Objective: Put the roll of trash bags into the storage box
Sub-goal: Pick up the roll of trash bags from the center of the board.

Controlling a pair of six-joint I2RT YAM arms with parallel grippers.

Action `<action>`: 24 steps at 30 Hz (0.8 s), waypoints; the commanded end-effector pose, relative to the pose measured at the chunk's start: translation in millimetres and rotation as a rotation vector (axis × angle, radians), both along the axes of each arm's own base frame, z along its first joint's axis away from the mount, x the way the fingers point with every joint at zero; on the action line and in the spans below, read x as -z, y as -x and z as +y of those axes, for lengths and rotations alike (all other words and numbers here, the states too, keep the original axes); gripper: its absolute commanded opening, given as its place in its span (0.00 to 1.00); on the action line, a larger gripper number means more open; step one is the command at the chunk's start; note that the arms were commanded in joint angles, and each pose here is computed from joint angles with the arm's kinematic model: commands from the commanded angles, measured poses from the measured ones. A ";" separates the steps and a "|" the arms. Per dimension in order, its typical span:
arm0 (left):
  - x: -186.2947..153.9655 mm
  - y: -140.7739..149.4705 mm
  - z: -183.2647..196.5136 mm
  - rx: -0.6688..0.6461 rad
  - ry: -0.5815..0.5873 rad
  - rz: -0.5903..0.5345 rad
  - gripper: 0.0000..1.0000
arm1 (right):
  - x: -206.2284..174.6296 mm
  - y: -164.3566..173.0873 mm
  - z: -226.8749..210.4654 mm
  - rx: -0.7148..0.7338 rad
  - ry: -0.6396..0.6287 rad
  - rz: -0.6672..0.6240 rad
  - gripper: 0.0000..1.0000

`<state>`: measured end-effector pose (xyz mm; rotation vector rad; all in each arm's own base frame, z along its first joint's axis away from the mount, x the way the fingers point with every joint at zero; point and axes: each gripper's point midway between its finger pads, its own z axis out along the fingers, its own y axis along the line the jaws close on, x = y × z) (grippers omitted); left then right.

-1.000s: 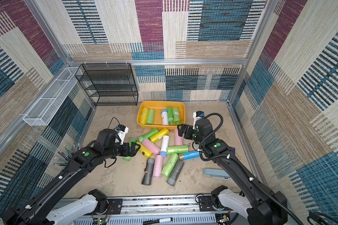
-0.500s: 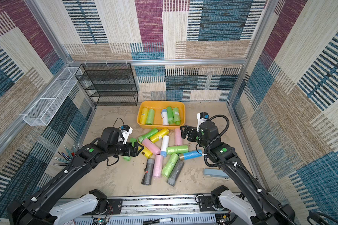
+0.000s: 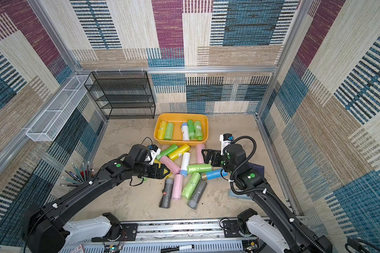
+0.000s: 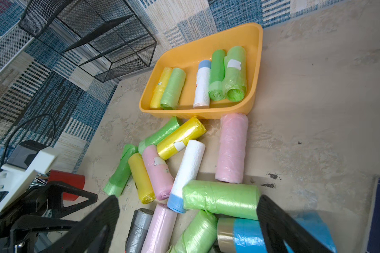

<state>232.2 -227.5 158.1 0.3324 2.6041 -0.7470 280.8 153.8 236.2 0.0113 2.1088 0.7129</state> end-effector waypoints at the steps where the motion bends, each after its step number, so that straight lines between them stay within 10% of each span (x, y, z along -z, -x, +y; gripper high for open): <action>1: 5.1 -0.1 -8.9 -0.024 -0.001 0.005 0.87 | -3.1 -0.2 8.4 -0.052 -0.007 -0.034 0.99; 24: 81.0 57.6 4.3 -0.056 -0.109 0.227 0.74 | 5.8 -10.1 11.2 -0.030 -0.034 -0.034 0.99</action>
